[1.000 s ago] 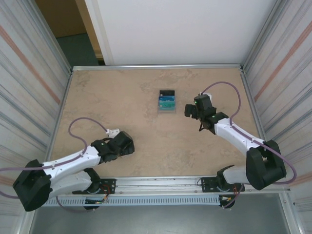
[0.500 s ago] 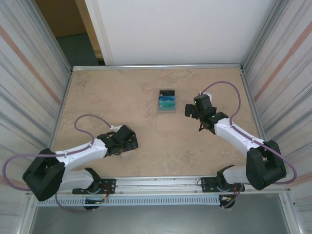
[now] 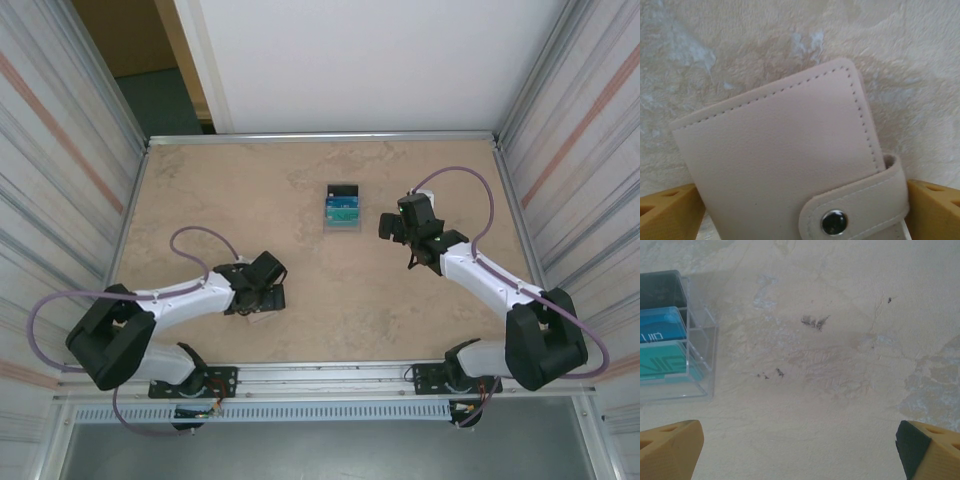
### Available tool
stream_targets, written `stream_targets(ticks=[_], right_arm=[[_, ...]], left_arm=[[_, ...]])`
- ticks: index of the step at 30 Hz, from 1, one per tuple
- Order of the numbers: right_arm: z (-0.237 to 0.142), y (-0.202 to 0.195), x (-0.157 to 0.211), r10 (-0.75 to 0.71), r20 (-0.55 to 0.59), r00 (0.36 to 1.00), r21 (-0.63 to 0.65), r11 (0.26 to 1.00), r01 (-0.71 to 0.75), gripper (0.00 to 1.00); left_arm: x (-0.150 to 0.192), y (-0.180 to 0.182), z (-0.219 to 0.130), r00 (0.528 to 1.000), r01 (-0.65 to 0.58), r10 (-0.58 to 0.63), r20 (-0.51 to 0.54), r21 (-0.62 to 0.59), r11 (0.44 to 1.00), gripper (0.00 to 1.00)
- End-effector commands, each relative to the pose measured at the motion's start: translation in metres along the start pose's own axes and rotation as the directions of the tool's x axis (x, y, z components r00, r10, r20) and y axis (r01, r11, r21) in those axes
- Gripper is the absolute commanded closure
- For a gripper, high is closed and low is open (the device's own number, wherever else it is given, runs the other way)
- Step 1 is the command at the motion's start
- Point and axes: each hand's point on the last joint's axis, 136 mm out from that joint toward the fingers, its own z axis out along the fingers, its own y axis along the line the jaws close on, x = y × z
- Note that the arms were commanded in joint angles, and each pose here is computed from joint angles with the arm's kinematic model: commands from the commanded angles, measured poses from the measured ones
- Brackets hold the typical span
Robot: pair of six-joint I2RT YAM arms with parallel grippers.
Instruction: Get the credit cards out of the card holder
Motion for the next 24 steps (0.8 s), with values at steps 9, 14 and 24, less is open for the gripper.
stream_targets(ticks=[9, 14, 24], right_arm=[[-0.012, -0.002, -0.008, 0.045, 0.027, 0.999, 0.003, 0.999, -0.045, 0.01], [-0.013, -0.005, -0.007, 0.094, -0.005, 0.996, 0.017, 0.995, -0.094, 0.01], [-0.027, 0.027, -0.002, 0.19, -0.125, 0.974, -0.189, 0.959, -0.211, 0.01]], left_arm=[[0.016, -0.008, 0.003, 0.997, -0.045, 0.048, -0.057, 0.05, 0.998, 0.11], [0.009, -0.011, -0.002, 0.999, -0.038, 0.039, -0.012, 0.077, 0.996, 0.18], [-0.029, -0.039, -0.032, 0.965, -0.183, 0.139, 0.222, 0.193, 0.964, 0.18]])
